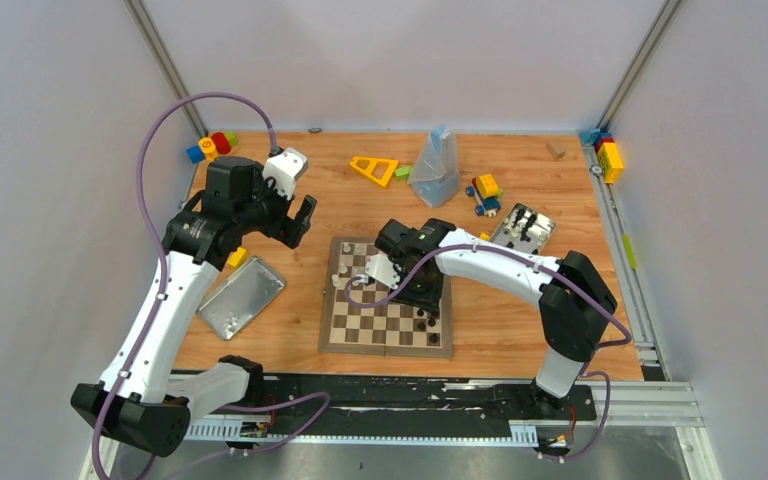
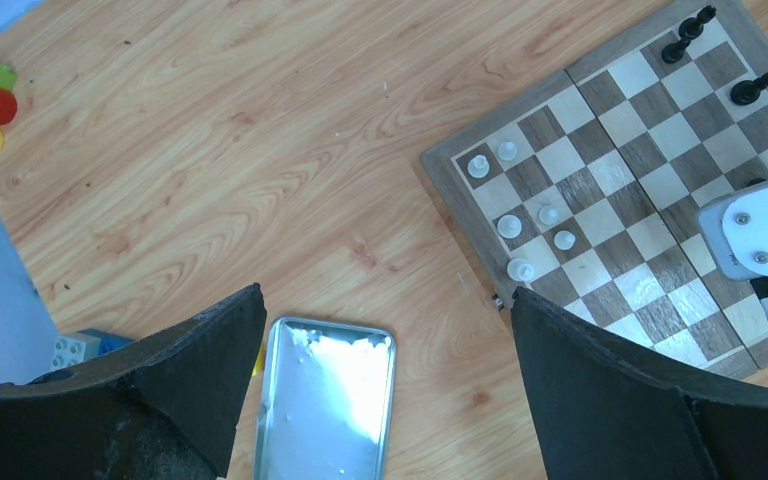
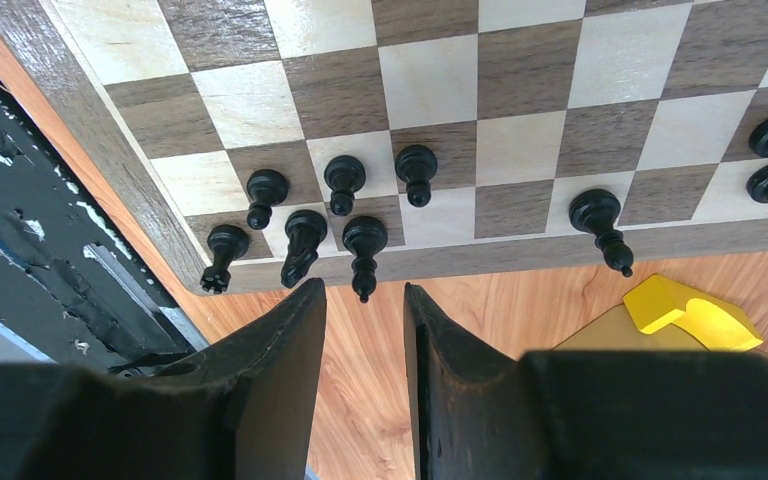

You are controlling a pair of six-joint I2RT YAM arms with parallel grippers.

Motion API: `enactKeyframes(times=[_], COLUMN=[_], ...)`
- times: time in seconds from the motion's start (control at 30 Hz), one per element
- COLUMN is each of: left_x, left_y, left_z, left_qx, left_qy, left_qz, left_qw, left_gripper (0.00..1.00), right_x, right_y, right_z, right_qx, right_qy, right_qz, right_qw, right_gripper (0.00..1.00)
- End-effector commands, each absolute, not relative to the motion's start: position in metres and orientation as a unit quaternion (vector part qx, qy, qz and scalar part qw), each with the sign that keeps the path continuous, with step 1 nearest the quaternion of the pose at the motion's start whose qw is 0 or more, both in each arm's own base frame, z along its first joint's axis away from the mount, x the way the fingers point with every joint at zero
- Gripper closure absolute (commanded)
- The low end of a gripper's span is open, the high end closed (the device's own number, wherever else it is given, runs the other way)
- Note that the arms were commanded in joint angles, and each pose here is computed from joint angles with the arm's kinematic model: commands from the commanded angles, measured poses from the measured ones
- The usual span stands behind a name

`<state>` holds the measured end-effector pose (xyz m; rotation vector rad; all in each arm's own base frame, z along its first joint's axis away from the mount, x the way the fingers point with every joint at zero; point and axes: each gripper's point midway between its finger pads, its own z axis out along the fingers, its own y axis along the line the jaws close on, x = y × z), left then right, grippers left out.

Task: Set up the chess pieces on the board
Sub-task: Place the chess piece on the chessboard.

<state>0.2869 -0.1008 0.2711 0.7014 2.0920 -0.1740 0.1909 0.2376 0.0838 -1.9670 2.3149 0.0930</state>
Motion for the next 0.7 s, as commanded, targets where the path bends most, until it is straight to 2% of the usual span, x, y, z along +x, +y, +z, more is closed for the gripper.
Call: enactKeyframes(times=[0.0, 0.67], left_x=[0.289, 0.288], left_y=[-0.099, -0.098], left_z=[0.285, 0.283], left_qx=[0.285, 0.285], left_qy=[0.831, 0.83], left_qz=[-0.065, -0.064], left_qw=[0.474, 0.476], left_gripper=[0.0, 0.0], right_x=[0.193, 0.185], right_y=[0.251, 0.247], right_z=[0.091, 0.073], right_qx=[-0.647, -0.658], right_qy=[0.757, 0.75], right_qz=[0.046, 0.028], right_qw=[0.072, 0.055], right_gripper=[0.64, 0.65])
